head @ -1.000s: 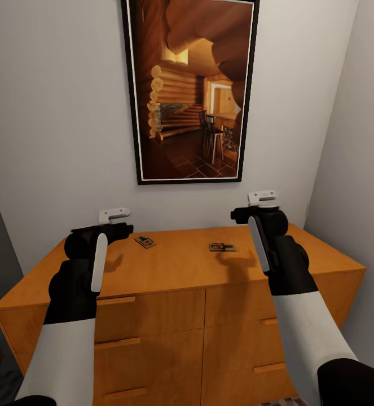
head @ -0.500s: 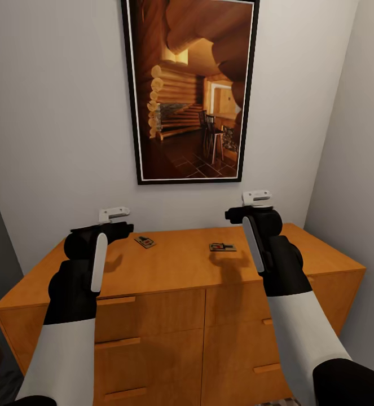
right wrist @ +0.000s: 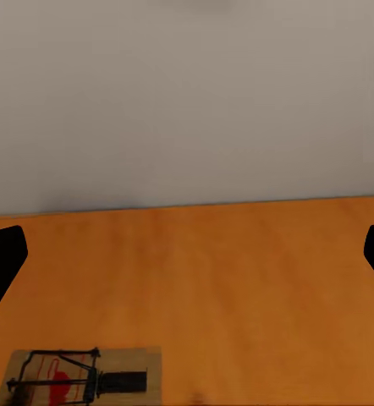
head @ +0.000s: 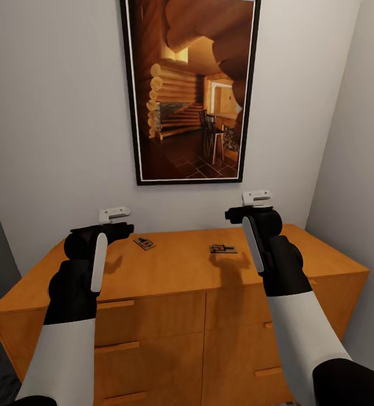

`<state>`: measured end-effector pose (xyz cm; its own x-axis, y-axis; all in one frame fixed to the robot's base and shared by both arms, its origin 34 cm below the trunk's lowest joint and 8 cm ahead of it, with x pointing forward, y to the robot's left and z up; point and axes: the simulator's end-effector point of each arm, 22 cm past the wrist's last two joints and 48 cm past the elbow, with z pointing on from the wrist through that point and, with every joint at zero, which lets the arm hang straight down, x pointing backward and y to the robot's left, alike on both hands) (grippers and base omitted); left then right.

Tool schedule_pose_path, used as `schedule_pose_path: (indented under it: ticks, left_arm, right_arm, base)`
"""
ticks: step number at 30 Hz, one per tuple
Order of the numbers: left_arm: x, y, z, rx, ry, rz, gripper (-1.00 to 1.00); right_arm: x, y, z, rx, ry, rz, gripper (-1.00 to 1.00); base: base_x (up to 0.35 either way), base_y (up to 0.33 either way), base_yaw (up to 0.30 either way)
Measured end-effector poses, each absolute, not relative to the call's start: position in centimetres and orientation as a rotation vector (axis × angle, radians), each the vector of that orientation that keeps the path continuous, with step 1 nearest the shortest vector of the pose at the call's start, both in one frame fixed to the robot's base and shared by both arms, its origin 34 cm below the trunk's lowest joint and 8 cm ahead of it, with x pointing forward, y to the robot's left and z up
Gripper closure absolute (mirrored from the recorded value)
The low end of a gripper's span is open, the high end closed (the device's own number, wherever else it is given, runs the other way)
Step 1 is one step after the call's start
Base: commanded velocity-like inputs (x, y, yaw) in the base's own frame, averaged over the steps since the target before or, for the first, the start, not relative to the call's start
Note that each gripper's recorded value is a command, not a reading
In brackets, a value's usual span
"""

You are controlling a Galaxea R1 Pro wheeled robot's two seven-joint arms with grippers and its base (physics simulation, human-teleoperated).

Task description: Take the four mousetraps from the cabinet in the bathroom and place them on the bathroom floor. Make sure all four end up on the same floor surface, and ensure that at least two of them are either under or directly next to the same bathroom sink.

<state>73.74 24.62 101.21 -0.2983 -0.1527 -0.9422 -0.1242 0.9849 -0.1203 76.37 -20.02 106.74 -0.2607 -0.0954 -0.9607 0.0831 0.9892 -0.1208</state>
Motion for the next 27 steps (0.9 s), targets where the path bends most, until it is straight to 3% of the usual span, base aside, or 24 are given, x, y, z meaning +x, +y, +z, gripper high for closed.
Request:
schedule_pose_path:
  ticks: [15,27]
  left_arm:
    - [73.76,24.66,101.11,-0.199,1.881,-0.027,-1.00]
    - [73.84,24.28,101.00,-0.195,1.884,-0.036,-1.00]
  right_arm:
    - [76.40,-20.38,106.69,-0.008,1.828,-0.170,-1.00]
    - [76.54,-20.90,106.48,-0.012,1.832,-0.168,-1.00]
  base:
    - [0.284,0.000,0.000]
    - [0.062,0.000,0.000]
